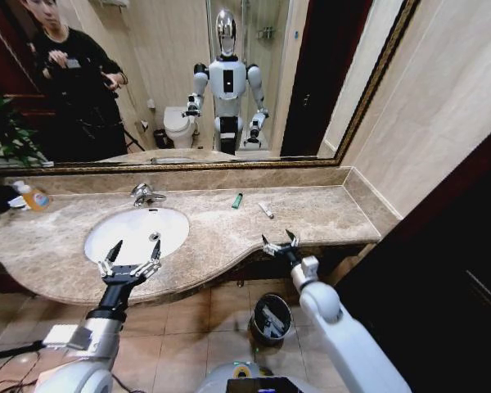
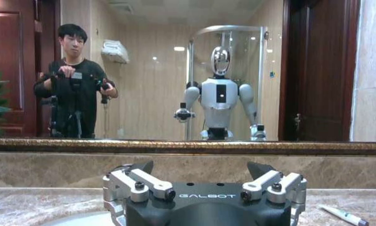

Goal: Pick up the trash from the sink and place it in the trash bin.

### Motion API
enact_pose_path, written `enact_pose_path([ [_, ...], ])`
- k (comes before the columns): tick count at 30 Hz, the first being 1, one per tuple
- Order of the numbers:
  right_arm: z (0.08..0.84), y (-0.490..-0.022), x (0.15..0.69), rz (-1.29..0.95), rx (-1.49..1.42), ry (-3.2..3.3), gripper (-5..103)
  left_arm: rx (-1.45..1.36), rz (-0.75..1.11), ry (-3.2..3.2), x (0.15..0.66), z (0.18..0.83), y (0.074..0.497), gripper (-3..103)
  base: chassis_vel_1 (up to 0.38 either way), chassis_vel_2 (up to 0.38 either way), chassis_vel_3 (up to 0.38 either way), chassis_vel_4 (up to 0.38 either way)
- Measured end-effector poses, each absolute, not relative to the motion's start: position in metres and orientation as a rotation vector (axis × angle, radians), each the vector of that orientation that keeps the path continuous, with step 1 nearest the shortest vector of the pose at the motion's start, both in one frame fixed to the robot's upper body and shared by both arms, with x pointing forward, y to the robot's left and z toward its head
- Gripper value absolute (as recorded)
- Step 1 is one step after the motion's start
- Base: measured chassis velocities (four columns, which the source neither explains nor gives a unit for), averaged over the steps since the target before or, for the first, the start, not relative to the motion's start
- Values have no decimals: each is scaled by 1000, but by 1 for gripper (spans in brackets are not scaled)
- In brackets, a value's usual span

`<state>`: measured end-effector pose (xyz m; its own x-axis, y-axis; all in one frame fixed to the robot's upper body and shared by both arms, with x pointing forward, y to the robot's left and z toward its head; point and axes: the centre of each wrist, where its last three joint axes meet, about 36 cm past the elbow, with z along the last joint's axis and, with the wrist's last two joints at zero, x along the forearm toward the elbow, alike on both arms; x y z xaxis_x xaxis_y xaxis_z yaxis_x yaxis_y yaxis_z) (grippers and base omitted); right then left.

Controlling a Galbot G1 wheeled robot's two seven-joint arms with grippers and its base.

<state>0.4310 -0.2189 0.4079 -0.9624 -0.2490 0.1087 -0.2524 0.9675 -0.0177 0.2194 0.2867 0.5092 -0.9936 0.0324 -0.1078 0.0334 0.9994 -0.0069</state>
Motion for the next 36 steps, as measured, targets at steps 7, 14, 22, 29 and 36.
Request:
enact_pose_path([
  [7, 409, -229, 470, 37, 370, -2933, 100, 50, -13, 3033, 219, 509, 287, 100, 0, 0, 0, 0],
  [14, 415, -236, 507, 53, 352, -2908, 100, 50, -13, 3033, 219, 509, 287, 100, 0, 0, 0, 0],
  [22, 420, -234, 541, 85, 361, -2900, 100, 50, -13, 3033, 219, 509, 287, 100, 0, 0, 0, 0],
  [29, 421, -222, 553, 103, 388, -2892, 100, 50, -13, 3033, 219, 509, 287, 100, 0, 0, 0, 0],
  [36, 414, -216, 551, 120, 407, -2870, 100, 50, -13, 3033, 219, 509, 287, 100, 0, 0, 0, 0],
])
